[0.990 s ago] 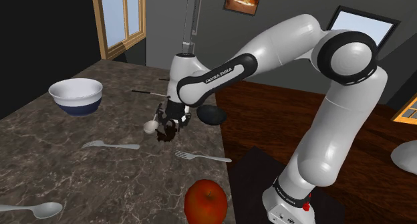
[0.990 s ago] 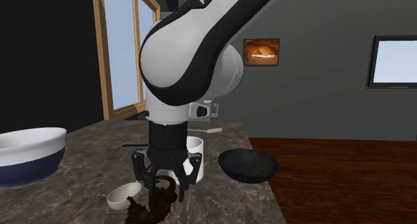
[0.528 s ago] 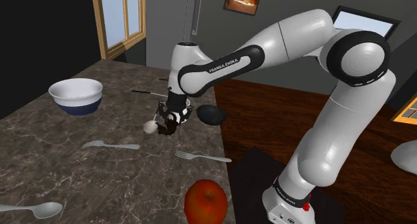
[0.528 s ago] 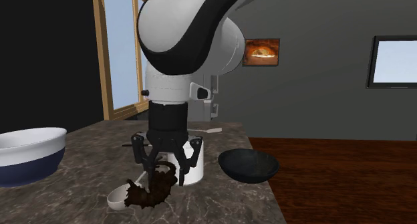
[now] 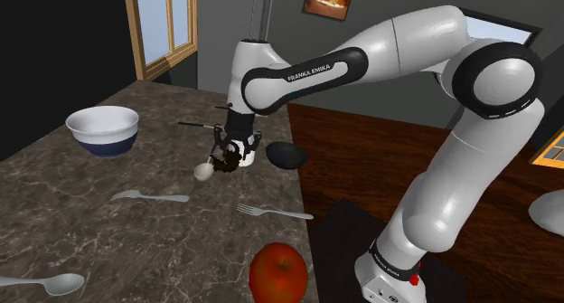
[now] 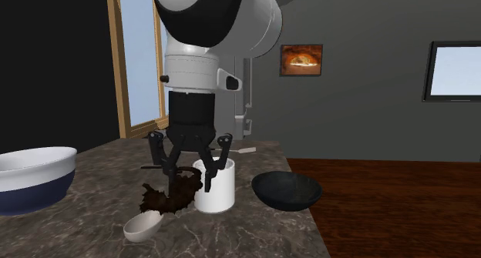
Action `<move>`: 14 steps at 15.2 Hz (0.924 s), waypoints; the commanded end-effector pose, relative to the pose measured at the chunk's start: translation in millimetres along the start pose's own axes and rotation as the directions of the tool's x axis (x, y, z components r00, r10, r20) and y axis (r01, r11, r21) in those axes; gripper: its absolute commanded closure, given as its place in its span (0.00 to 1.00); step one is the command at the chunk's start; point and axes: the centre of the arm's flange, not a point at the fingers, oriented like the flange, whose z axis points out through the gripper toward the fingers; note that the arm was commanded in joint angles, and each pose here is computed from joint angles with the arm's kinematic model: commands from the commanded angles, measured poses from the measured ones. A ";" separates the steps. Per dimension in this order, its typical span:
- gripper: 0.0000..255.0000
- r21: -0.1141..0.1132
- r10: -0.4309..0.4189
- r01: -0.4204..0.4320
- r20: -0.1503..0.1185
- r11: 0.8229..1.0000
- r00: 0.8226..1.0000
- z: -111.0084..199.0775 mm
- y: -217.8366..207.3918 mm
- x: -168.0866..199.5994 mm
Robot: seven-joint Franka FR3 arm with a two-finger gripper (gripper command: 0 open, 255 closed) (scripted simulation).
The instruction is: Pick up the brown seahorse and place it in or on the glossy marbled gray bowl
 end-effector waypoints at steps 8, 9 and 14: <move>1.00 0.000 0.000 0.000 0.000 1.000 1.000 -21.0 65.4 43.8; 1.00 0.000 0.000 0.000 0.000 1.000 1.000 -22.0 76.3 51.2; 1.00 0.000 0.000 0.000 0.000 1.000 1.000 -27.0 130.9 87.9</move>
